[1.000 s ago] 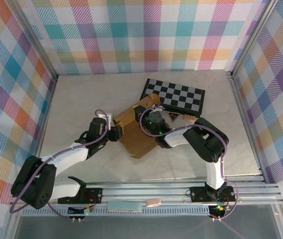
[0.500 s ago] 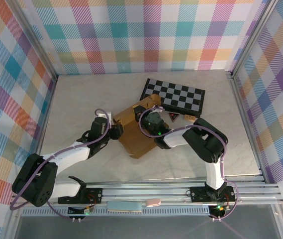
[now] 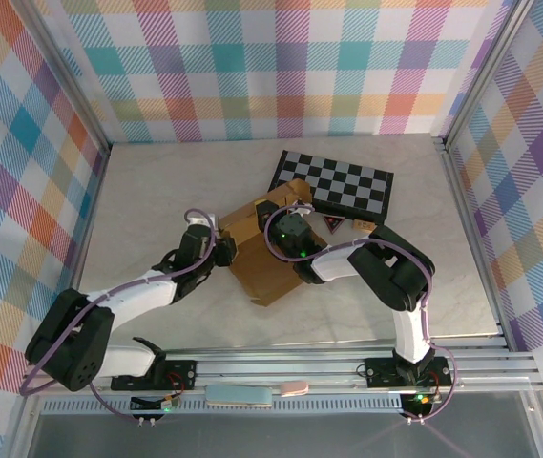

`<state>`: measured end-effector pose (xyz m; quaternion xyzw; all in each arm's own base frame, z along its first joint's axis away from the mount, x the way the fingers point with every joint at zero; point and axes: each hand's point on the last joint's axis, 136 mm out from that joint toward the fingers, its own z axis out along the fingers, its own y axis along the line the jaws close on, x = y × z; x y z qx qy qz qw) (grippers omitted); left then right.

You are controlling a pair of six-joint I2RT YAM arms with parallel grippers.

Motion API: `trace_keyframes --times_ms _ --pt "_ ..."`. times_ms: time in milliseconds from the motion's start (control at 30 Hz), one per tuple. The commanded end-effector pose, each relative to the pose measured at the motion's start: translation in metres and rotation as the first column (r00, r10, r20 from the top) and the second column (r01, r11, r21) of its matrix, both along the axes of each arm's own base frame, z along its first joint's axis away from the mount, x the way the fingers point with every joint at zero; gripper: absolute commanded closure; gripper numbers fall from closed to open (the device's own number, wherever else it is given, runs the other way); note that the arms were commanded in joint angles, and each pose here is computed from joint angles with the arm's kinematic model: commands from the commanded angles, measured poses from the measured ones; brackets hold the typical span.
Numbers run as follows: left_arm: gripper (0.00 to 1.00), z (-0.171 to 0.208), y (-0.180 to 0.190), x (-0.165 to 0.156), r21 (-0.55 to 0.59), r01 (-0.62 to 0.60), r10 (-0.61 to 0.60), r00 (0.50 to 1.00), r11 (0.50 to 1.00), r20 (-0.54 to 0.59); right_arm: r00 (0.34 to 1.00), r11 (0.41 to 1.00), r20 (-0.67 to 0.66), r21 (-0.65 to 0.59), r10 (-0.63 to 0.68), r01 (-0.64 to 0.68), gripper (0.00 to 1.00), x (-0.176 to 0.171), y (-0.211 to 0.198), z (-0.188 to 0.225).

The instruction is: Fold the paper box

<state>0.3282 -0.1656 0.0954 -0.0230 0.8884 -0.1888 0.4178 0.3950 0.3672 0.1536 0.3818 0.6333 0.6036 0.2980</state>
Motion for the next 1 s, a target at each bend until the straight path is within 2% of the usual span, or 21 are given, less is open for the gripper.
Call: trace_keyframes --times_ms 0,233,400,567,700,767,867,967 --pt "0.62 0.028 -0.019 0.017 -0.038 0.009 -0.005 0.996 0.999 0.094 0.997 0.999 -0.063 -0.026 0.036 -0.038 1.00 -0.011 0.013 -0.016" --pt "0.69 0.024 -0.010 0.027 0.027 -0.078 0.075 0.993 0.997 0.086 0.996 0.999 -0.076 -0.024 0.042 -0.044 1.00 -0.013 0.015 -0.017" --pt "0.76 0.016 -0.011 0.029 0.045 -0.083 0.080 0.995 0.996 0.067 0.995 0.999 -0.083 -0.019 0.046 -0.048 1.00 -0.015 0.015 -0.017" --pt "0.88 0.005 -0.011 0.033 0.057 -0.096 0.093 0.994 0.994 0.054 0.995 0.999 -0.094 -0.017 0.044 -0.046 1.00 -0.015 0.015 -0.014" --pt "0.92 0.000 -0.013 0.038 0.071 -0.102 0.099 0.994 0.992 0.046 0.993 0.999 -0.110 -0.011 0.042 -0.043 1.00 -0.015 0.015 -0.014" --pt "0.90 -0.004 -0.014 0.039 0.077 -0.104 0.101 0.994 0.992 0.036 0.992 0.999 -0.118 -0.012 0.040 -0.042 1.00 -0.016 0.014 -0.013" --pt "0.80 -0.011 -0.014 0.040 0.087 -0.109 0.108 0.994 0.990 0.017 0.992 0.999 -0.121 -0.010 0.032 -0.033 1.00 -0.015 0.013 -0.011" --pt "0.79 -0.018 -0.013 0.040 0.094 -0.114 0.114 0.993 0.989 0.009 0.992 1.000 -0.126 -0.009 0.029 -0.030 1.00 -0.016 0.011 -0.011"
